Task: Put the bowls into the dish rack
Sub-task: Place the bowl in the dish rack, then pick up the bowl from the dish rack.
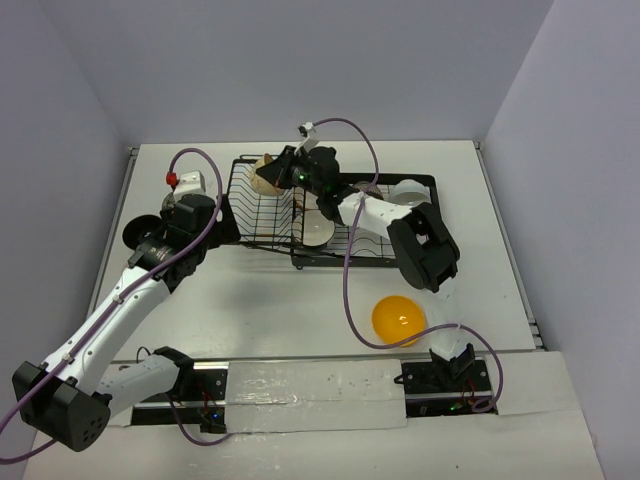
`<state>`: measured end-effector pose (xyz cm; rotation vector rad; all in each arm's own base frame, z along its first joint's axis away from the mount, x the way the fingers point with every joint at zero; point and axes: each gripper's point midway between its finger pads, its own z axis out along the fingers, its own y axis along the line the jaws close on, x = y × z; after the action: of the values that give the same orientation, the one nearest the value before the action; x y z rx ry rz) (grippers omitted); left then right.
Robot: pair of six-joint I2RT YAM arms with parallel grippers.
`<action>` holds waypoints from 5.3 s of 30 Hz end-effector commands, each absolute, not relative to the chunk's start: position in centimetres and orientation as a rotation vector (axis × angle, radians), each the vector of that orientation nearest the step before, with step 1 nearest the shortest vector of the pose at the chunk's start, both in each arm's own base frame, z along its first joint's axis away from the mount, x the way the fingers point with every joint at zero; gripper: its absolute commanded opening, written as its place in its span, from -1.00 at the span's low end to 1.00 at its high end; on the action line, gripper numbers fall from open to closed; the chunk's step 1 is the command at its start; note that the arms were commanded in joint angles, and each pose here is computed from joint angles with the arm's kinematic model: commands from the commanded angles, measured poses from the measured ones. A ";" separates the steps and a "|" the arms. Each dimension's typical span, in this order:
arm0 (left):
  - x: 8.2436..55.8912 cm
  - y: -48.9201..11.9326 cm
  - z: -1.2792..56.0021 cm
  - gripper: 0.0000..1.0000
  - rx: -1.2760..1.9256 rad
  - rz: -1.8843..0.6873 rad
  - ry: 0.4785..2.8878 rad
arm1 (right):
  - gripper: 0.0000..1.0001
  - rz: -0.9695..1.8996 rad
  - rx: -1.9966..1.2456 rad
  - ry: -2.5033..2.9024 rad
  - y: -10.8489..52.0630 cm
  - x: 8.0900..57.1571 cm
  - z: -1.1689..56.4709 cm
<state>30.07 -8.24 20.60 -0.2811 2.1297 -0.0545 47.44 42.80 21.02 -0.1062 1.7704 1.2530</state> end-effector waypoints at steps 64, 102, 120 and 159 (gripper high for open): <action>31.0 -8.2 19.2 0.93 -0.275 -0.011 2.174 | -1.00 1.419 -0.051 1.403 37.1 48.2 29.5; 31.5 -7.6 15.0 0.81 -0.301 0.130 2.296 | -0.51 1.557 0.068 1.277 32.6 46.5 26.5; 31.5 -7.7 14.7 0.83 -0.293 0.125 2.305 | 0.01 1.528 0.040 1.326 31.4 46.9 25.3; 31.4 -7.3 17.0 0.86 -0.322 0.083 2.237 | 0.06 0.687 -1.085 1.930 40.3 43.2 20.6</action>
<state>31.59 -7.80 15.83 -0.3120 2.2596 0.0805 44.25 39.94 22.99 -0.9704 1.8731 0.7146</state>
